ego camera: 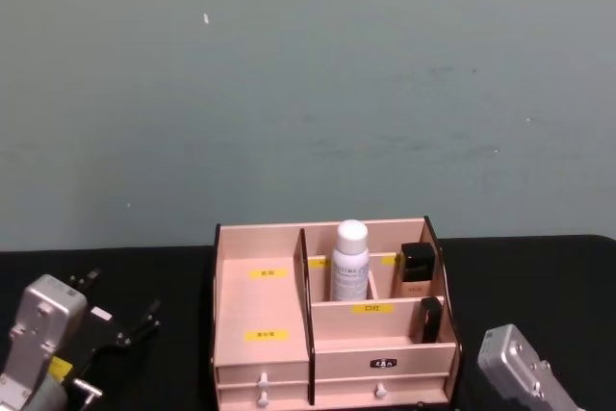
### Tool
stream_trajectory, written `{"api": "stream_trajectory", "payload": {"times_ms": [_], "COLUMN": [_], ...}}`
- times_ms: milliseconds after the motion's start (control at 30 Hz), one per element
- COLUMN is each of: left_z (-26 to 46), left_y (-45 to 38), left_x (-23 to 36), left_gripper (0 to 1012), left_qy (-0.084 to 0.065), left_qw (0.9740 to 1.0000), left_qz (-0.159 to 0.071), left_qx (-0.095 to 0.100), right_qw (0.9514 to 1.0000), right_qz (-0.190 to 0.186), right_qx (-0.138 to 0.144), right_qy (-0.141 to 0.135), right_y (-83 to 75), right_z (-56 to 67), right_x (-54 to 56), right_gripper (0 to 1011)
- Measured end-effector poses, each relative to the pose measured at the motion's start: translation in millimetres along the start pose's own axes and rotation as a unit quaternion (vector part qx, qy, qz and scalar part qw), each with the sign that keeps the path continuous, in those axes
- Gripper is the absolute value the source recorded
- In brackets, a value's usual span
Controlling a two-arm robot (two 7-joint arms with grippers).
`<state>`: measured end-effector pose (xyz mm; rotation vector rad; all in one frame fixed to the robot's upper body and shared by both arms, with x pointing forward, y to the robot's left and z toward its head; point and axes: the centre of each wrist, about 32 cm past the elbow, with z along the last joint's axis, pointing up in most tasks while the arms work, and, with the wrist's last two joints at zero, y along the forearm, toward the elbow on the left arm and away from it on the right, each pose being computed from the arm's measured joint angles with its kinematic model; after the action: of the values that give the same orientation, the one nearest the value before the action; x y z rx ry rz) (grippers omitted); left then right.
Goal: Pick up the facial cleanser and watermelon frost from the table and place them into the tiered storage box.
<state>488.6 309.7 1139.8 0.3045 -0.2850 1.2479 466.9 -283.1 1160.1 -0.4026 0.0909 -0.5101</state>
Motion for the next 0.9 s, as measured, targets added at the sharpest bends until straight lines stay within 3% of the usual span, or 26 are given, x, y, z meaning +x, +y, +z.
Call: {"api": "stream_trajectory", "payload": {"times_ms": [433, 900], "left_z": [0.0, 0.0], "left_y": [0.0, 0.0], "left_x": [0.0, 0.0], "left_gripper": [1001, 1001], "left_qy": [0.0, 0.0], "left_qw": [1.0, 1.0], "left_qz": [0.0, 0.0], "left_qx": [0.0, 0.0], "right_qw": [0.9993, 0.9957], "right_qz": [0.01, 0.031], "right_qx": [0.031, 0.07], "right_qy": [-0.019, -0.052], "right_y": [-3.1, 3.5], "right_z": [11.6, 34.9], "right_x": [1.2, 0.4], "right_gripper": [735, 735]}}
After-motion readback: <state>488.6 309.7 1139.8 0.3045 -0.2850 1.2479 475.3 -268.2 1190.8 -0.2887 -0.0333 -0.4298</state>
